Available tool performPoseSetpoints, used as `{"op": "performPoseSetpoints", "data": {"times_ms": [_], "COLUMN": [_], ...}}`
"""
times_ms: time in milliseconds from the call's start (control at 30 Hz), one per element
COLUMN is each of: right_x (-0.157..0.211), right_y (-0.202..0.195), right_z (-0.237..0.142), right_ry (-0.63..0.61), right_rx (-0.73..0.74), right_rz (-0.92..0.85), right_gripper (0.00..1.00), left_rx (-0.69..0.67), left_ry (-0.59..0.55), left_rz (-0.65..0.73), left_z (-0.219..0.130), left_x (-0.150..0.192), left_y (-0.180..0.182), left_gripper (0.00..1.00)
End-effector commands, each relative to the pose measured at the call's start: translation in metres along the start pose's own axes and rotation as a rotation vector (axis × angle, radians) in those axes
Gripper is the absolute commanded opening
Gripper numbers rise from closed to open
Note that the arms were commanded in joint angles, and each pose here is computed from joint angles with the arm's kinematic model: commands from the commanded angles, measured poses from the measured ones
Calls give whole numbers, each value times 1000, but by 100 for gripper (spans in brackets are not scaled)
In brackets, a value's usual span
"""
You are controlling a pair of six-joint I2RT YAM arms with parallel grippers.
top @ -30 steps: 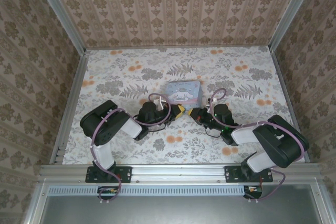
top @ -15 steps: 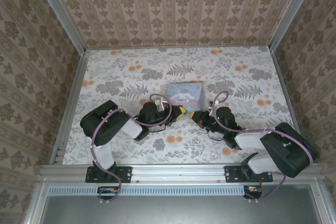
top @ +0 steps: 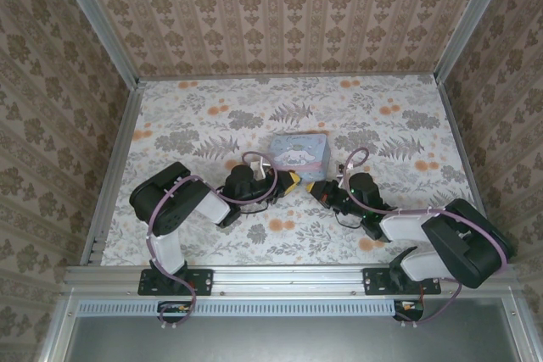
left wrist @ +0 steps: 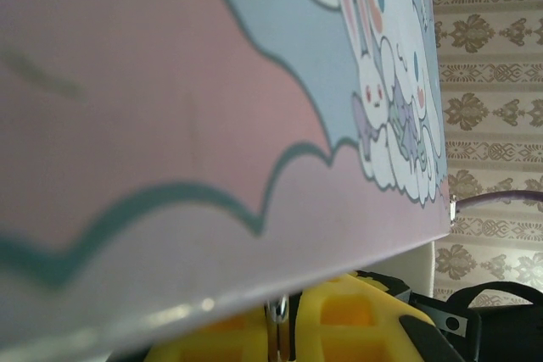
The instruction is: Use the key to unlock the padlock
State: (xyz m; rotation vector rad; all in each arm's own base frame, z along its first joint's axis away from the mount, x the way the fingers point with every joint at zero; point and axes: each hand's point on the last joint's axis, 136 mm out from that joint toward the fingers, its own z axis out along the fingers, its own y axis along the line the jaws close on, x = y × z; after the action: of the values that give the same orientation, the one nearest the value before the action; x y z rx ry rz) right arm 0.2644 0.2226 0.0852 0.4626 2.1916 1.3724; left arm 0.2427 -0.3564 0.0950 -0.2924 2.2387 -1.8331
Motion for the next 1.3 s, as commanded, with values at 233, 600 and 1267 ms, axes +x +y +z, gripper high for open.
{"op": "performPoseSetpoints", "data": {"times_ms": [233, 600, 1267], "right_x": [-7, -6, 1], "right_y": [17, 8, -3], "right_z": [9, 15, 5], "right_ry": [-1, 9, 34], "right_rx": [-30, -10, 48], "right_rz": [-31, -22, -51], "right_gripper": [0, 0, 0], "left_rx": [80, 85, 66], "left_ry": [18, 17, 5], "left_rz": [49, 50, 43], "left_z": [-3, -2, -6], "left_x": [5, 4, 1], "left_y": [-24, -26, -18], "left_gripper": [0, 0, 0]}}
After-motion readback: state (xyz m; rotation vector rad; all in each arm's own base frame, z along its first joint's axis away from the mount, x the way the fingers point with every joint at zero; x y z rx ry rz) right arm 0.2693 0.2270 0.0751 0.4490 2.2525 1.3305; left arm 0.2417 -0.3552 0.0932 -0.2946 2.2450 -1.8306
